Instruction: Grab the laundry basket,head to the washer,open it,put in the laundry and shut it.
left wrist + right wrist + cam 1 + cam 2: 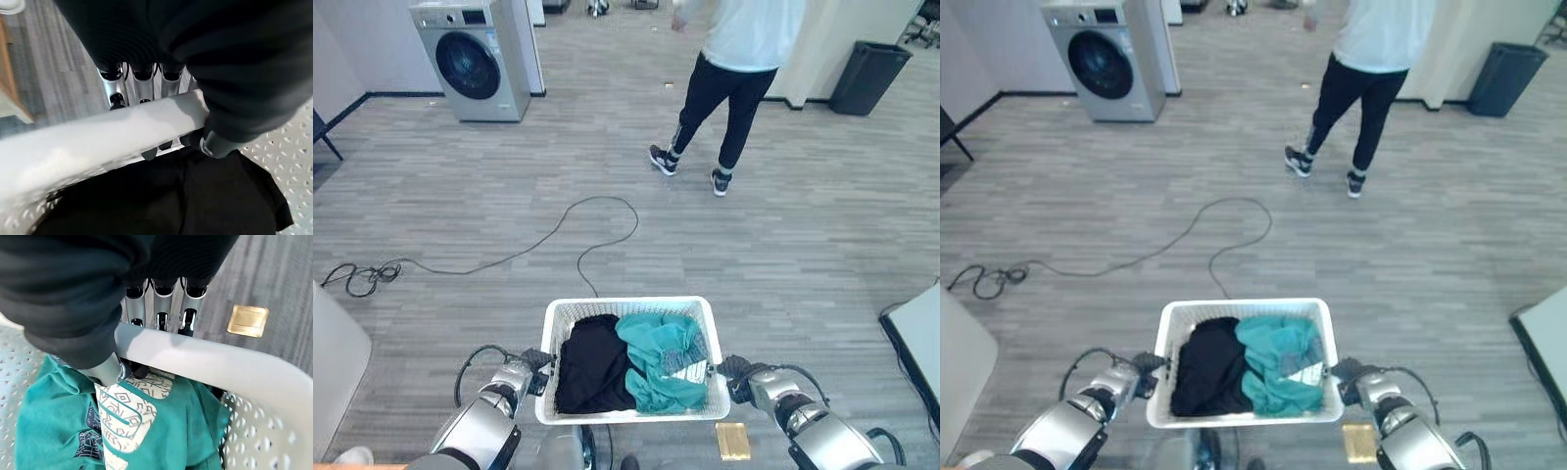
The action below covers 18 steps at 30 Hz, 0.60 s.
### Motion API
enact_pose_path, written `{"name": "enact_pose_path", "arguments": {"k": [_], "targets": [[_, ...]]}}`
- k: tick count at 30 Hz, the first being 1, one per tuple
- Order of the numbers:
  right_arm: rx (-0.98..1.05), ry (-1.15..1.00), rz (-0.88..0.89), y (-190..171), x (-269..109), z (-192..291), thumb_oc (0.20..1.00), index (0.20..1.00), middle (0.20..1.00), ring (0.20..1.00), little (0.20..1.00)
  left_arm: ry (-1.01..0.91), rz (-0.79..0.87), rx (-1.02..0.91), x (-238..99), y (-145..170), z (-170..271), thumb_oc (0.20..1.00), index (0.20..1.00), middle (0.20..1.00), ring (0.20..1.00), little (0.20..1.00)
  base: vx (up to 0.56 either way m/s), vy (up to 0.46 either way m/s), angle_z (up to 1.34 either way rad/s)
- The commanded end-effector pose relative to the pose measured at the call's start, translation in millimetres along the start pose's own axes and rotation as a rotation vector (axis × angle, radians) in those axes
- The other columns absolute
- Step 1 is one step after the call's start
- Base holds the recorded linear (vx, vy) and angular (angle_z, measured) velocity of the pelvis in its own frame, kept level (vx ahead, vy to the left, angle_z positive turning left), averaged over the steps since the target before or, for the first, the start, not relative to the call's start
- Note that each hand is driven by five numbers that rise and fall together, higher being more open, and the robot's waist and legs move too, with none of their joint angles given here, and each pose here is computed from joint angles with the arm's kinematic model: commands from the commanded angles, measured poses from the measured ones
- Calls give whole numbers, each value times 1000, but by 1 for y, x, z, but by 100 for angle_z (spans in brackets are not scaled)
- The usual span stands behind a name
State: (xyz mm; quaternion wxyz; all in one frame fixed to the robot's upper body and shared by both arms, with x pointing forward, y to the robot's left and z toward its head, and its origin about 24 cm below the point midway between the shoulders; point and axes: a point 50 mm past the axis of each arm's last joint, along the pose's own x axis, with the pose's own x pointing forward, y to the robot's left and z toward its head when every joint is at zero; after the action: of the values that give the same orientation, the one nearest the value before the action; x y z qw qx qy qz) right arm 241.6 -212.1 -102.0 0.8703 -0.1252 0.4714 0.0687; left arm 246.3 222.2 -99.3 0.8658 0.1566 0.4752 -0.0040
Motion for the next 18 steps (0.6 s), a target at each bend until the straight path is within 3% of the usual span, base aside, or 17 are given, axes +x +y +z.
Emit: {"name": "enact_pose_path", "arguments": {"k": [1, 7, 13, 18], "targets": [[14, -102, 29, -1, -2, 14, 200, 200, 200, 200, 200, -113, -50, -62, -1, -12, 33, 200, 200, 200, 200, 200, 580, 177, -64], [34, -52, 85, 16, 1, -2, 200, 200, 200, 200, 200, -81, -69, -37, 0, -19, 13, 200, 200, 200, 200, 200, 586, 304, -71], [43, -51, 88, 18, 2, -2, 200, 200, 200, 200, 200, -125, -97, -10, -1, -33, 28, 200, 200, 200, 200, 200, 506, 372, -3], [121, -77, 59, 11, 1, 5, 200, 200, 200, 200, 200, -163, -108, 14, -2, -33, 43, 200, 200, 200, 200, 200, 482, 81, 43]]}}
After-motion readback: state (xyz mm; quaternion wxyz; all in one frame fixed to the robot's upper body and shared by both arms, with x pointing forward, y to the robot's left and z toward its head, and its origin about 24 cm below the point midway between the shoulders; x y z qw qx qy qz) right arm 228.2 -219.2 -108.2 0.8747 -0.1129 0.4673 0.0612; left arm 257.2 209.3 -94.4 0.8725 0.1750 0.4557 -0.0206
